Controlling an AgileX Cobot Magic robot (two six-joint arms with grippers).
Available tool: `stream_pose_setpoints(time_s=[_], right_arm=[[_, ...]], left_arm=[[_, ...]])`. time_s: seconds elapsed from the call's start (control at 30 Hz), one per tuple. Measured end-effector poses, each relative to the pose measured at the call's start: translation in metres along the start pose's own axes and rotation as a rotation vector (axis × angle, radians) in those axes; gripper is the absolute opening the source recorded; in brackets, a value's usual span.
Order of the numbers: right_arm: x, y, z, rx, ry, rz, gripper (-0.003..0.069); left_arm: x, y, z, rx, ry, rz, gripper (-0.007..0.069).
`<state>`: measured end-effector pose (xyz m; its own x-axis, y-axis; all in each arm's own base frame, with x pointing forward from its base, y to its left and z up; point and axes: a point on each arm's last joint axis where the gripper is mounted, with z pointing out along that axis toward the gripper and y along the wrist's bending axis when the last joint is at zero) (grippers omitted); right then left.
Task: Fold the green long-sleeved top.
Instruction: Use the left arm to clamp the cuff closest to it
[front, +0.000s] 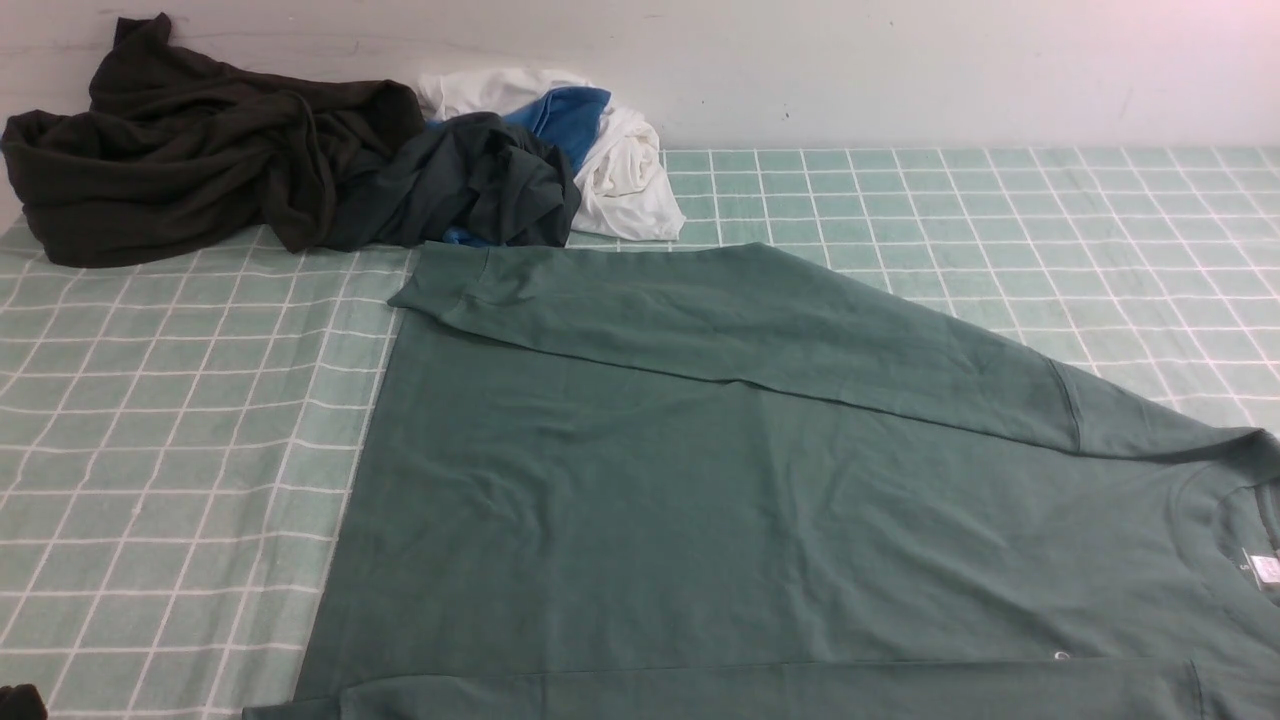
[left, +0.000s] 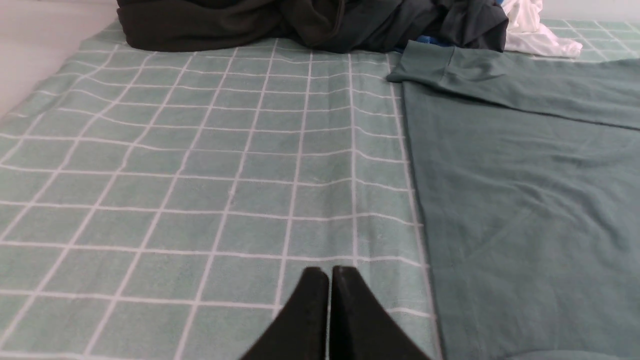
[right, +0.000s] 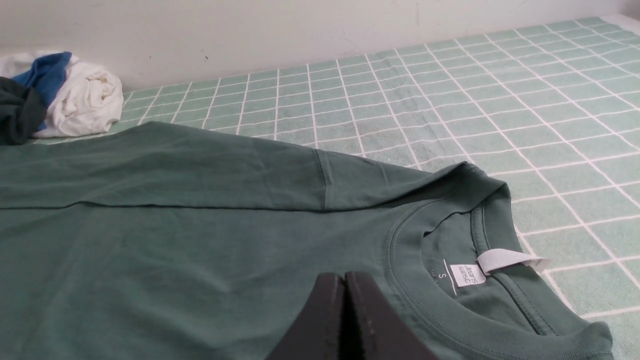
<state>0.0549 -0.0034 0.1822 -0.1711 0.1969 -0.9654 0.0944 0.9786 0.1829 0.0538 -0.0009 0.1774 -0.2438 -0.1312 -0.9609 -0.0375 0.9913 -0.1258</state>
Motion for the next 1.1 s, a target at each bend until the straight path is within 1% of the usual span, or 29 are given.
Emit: stream_pose_setpoints(time_s=[0.07,0.1,0.13,0.2,0.27,0.3,0.33,0.37,0.4,0.43,0.47,0.5,0.53,0.6,0.63,0.73,0.83,0.9,0.97,1.0,1.03,1.07,1.1], right_arm=[[0.0,0.0,0.0,0.0,-0.001,0.001,-0.0014],[0.0,0.0,0.0,0.0,-0.001,0.001,-0.0014],[0.0,0.0,0.0,-0.001,-0.003,0.002,-0.0014],[0.0,0.0,0.0,-0.002,-0.005,0.004,-0.0014],[-0.001,0.001,0.0,-0.01,-0.009,0.031,-0.0014],[-0.001,0.001,0.0,-0.011,-0.011,0.035,-0.0014],[-0.001,0.002,0.0,-0.024,-0.013,0.091,-0.0014],[-0.001,0.004,0.0,-0.045,-0.011,0.204,-0.0014],[-0.001,0.004,0.0,-0.048,-0.012,0.224,-0.0014],[-0.002,0.006,0.0,-0.071,-0.009,0.364,-0.0014],[-0.002,0.008,0.0,-0.09,-0.005,0.473,-0.0014],[-0.002,0.008,0.0,-0.098,-0.004,0.514,-0.0014],[-0.003,0.01,-0.001,-0.123,-0.002,0.651,-0.0014],[-0.006,0.012,-0.001,-0.149,-0.011,0.772,-0.0014],[-0.006,0.012,-0.001,-0.154,-0.015,0.797,-0.0014],[-0.008,0.012,-0.001,-0.161,-0.027,0.827,-0.0014],[-0.013,0.009,-0.001,-0.157,-0.094,0.824,-0.0014],[-0.016,0.008,-0.002,-0.154,-0.137,0.814,-0.0014],[-0.016,0.007,-0.002,-0.15,-0.142,0.76,-0.0014],[-0.016,0.009,-0.002,-0.149,-0.123,0.694,-0.0014],[-0.017,0.01,-0.003,-0.152,-0.115,0.67,-0.0014],[-0.022,0.013,-0.004,-0.152,-0.091,0.577,-0.0014],[-0.03,0.015,-0.005,-0.152,-0.077,0.496,-0.0014]], left_arm=[[-0.001,-0.002,0.0,0.024,-0.007,-0.09,-0.0003],[0.0,-0.003,0.0,0.029,-0.006,-0.11,-0.0003],[0.0,-0.004,0.0,0.051,-0.006,-0.196,-0.0003],[0.0,-0.006,0.0,0.068,-0.003,-0.258,-0.0003],[0.0,-0.009,0.0,0.108,0.003,-0.399,-0.0003],[0.0,-0.01,0.0,0.112,0.003,-0.413,-0.0003],[-0.001,-0.012,0.0,0.139,0.005,-0.507,-0.0003],[-0.002,-0.014,0.0,0.169,0.002,-0.613,-0.0003],[-0.002,-0.014,0.0,0.169,0.003,-0.615,-0.0003],[-0.004,-0.016,-0.001,0.195,0.004,-0.704,-0.0003],[-0.005,-0.017,-0.001,0.209,0.005,-0.747,-0.0003],[-0.005,-0.017,-0.001,0.213,0.004,-0.76,-0.0003],[-0.006,-0.018,-0.001,0.221,-0.004,-0.78,-0.0003],[-0.008,-0.017,-0.001,0.221,-0.025,-0.789,-0.0003],[-0.009,-0.016,-0.001,0.22,-0.036,-0.795,-0.0003],[-0.011,-0.015,-0.001,0.213,-0.068,-0.799,-0.0003],[-0.012,-0.014,-0.002,0.209,-0.083,-0.737,-0.0003],[-0.02,-0.018,-0.005,0.23,-0.092,-0.64,-0.0003],[-0.039,-0.023,-0.015,0.266,-0.128,-0.497,-0.0003],[-0.052,-0.027,-0.021,0.28,-0.138,-0.379,-0.0003],[-0.057,-0.028,-0.023,0.285,-0.141,-0.356,-0.0003],[-0.071,-0.032,-0.026,0.288,-0.111,-0.243,-0.0003],[-0.079,-0.034,-0.023,0.285,-0.063,-0.194,-0.0003]])
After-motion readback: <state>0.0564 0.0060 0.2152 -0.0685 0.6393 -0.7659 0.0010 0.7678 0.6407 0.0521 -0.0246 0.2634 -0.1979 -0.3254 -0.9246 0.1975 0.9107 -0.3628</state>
